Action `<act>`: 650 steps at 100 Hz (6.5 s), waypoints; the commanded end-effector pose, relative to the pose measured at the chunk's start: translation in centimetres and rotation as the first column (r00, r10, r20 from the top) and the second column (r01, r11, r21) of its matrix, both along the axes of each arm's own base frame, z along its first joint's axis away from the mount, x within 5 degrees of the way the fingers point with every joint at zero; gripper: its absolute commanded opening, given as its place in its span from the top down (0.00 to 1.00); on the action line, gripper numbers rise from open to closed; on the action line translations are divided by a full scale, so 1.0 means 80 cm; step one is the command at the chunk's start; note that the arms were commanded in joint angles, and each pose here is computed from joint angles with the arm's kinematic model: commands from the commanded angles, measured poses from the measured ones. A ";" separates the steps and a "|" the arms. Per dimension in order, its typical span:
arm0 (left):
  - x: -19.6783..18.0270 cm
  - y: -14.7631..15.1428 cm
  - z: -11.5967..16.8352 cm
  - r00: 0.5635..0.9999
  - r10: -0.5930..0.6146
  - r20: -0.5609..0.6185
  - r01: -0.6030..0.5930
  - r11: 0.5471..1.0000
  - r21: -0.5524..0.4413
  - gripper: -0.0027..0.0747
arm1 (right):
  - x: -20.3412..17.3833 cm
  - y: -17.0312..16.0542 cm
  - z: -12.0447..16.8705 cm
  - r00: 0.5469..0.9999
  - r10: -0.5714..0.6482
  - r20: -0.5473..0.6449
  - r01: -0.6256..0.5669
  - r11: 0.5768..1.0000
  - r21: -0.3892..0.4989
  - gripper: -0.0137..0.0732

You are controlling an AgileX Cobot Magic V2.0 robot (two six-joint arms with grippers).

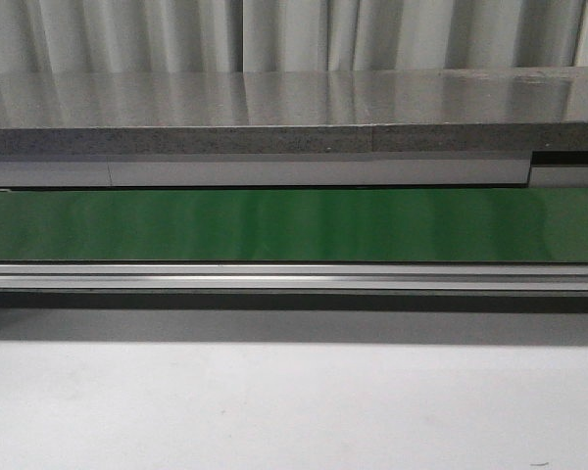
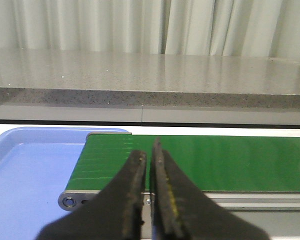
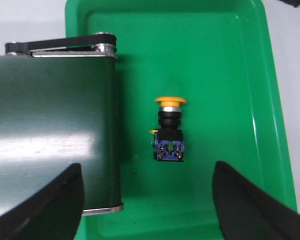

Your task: Move button from right to left

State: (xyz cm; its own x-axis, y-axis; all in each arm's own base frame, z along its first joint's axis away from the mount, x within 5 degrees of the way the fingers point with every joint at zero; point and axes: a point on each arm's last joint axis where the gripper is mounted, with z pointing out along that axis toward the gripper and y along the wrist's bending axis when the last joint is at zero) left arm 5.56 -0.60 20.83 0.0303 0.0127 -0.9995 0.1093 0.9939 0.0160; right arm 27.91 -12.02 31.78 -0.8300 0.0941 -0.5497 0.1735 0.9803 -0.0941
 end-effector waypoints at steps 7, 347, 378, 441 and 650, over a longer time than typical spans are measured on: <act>-0.002 -0.001 -0.006 0.998 -0.011 0.070 0.013 1.000 -0.027 0.96 | 0.013 -0.029 0.000 0.996 0.006 0.084 -0.006 1.000 -0.004 0.26; -0.002 -0.001 -0.006 0.998 -0.011 0.070 0.013 1.000 -0.027 0.96 | 0.045 0.052 -0.078 0.977 0.213 0.001 -0.210 0.962 0.176 0.52; -0.002 -0.001 -0.006 0.998 -0.011 0.070 0.013 1.000 -0.027 0.96 | 0.043 0.054 -0.078 0.976 0.218 -0.011 -0.213 0.959 0.186 0.20; -0.002 -0.001 -0.006 0.998 -0.011 0.070 0.013 1.000 -0.027 0.96 | 0.012 0.118 0.014 0.911 0.310 0.272 -0.345 0.934 0.093 0.19; -0.002 -0.001 -0.006 0.998 -0.011 0.070 0.013 1.000 -0.027 0.96 | -0.239 0.164 -0.038 0.540 0.325 0.776 -0.301 0.936 -0.183 0.92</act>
